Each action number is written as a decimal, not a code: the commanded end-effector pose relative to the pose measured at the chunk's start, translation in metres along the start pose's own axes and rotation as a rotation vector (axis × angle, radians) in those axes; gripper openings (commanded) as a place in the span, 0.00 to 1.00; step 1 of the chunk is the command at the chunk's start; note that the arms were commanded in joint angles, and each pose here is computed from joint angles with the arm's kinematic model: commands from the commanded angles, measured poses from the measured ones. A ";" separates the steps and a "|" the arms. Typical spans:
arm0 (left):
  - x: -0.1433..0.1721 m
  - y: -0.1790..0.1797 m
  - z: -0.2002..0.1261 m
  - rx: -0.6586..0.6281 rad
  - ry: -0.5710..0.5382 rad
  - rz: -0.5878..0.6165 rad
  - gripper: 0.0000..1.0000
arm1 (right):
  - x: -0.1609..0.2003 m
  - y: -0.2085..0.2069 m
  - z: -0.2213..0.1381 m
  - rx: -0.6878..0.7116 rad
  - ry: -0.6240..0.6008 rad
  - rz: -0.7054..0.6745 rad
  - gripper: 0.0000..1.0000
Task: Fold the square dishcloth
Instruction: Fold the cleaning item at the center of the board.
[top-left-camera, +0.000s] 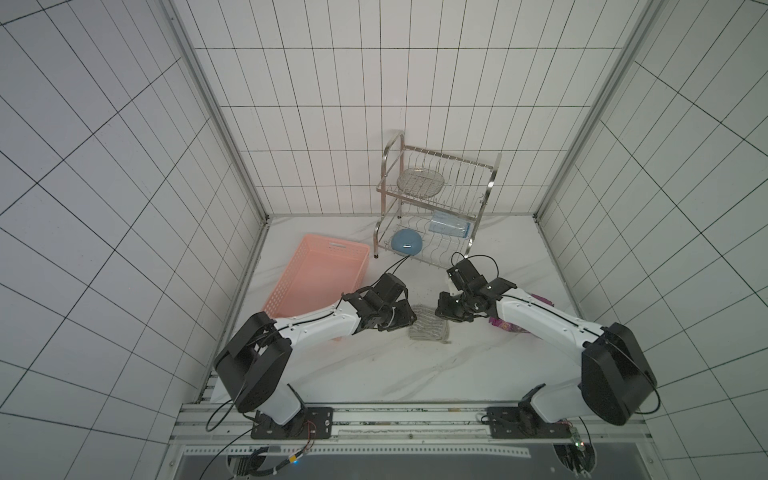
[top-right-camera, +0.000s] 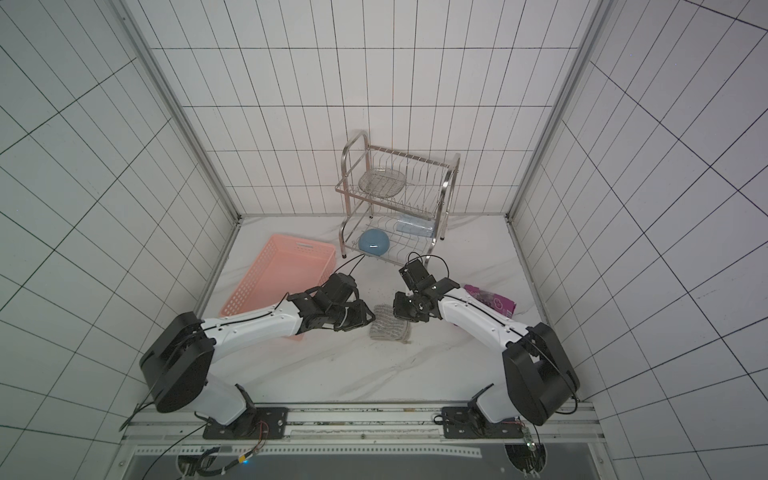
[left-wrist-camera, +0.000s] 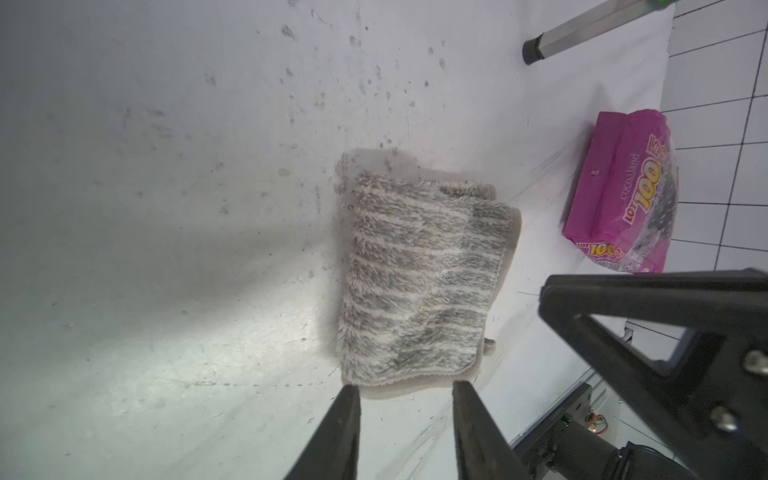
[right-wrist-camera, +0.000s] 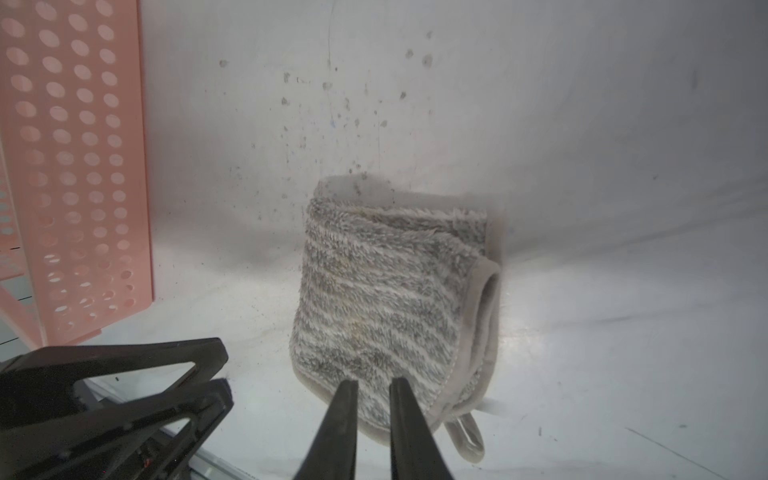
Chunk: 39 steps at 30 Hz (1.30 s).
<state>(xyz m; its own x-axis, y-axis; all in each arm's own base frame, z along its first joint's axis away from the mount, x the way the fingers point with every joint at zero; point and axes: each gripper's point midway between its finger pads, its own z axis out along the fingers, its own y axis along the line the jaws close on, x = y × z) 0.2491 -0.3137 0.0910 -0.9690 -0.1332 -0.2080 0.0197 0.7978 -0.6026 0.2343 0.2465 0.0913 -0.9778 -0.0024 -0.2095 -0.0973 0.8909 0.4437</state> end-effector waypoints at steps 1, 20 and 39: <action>-0.006 -0.020 0.012 0.065 0.007 0.023 0.34 | 0.005 0.018 0.010 -0.107 0.038 0.041 0.17; 0.019 0.020 0.068 -0.003 0.133 -0.030 0.28 | 0.045 -0.053 0.049 0.009 0.149 0.146 0.16; -0.003 -0.022 0.019 0.086 0.021 0.026 0.31 | -0.004 -0.021 0.005 -0.057 0.008 -0.027 0.19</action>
<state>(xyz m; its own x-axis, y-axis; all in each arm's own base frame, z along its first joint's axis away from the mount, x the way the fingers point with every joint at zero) 0.2542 -0.3421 0.0764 -0.9807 -0.0966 -0.1698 0.0401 0.7512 -0.6589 0.2282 0.2372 0.0629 -0.9868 -0.0351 -0.1584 -0.1120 0.8539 0.5082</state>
